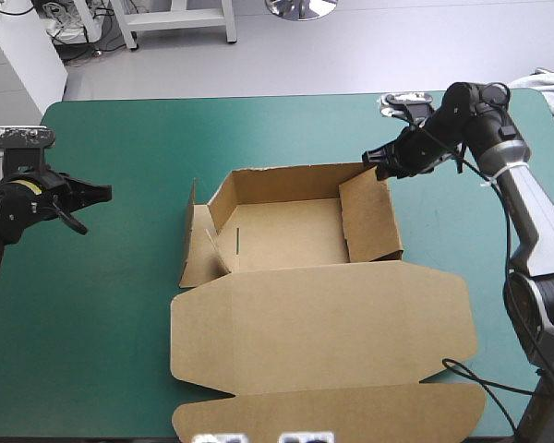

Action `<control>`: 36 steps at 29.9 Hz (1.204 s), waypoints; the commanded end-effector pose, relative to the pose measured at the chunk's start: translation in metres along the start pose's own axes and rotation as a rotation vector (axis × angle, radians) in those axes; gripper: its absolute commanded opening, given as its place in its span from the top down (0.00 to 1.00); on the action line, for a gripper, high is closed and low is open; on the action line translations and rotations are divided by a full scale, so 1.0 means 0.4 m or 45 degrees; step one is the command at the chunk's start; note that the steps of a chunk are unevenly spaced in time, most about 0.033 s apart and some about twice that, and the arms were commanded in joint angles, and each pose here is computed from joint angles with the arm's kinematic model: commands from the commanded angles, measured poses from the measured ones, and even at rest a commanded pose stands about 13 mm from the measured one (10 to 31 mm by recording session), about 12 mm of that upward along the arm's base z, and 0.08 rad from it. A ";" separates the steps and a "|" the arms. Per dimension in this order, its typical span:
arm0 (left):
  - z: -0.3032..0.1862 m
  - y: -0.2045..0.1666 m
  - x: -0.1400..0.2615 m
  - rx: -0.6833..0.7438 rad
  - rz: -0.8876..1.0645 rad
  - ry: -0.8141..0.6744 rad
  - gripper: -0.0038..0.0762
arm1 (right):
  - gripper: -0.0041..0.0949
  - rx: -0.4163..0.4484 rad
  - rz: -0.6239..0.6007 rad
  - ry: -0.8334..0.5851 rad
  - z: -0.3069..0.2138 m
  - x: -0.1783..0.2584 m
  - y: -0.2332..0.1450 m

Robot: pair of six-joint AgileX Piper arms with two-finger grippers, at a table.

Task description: Fold the box

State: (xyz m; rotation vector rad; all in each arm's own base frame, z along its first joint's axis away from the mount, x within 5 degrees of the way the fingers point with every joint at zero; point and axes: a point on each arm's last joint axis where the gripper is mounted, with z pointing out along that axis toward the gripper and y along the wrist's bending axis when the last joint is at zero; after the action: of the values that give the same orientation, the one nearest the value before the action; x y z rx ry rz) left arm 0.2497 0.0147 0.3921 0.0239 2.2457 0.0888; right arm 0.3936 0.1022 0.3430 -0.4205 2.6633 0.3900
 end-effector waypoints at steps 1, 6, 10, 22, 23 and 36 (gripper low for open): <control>-0.036 0.002 -0.031 -0.004 -0.008 -0.136 0.96 | 0.57 0.035 -0.040 -0.230 -0.174 -0.032 0.038; -0.035 0.002 -0.028 -0.003 -0.008 -0.117 0.96 | 0.57 0.053 -0.092 -0.438 -0.300 -0.053 0.069; -0.035 0.002 -0.025 -0.001 -0.004 -0.098 0.96 | 0.59 0.043 -0.039 -0.537 -0.369 -0.046 0.088; -0.035 -0.001 -0.019 0.012 -0.014 -0.065 0.96 | 0.59 0.028 0.046 -0.255 -0.233 0.012 0.056; -0.035 -0.001 -0.019 0.012 -0.014 -0.065 0.96 | 0.59 0.022 0.047 -0.214 -0.209 0.021 0.052; -0.029 -0.006 -0.018 0.042 -0.045 -0.053 0.96 | 0.59 -0.120 0.107 0.098 0.032 0.029 0.012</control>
State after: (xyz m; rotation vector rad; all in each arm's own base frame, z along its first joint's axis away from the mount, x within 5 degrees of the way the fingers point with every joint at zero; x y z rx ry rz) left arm 0.2480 0.0123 0.3869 0.0148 2.3062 0.0461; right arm 0.3908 0.1047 0.3129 -0.3394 2.7940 0.4573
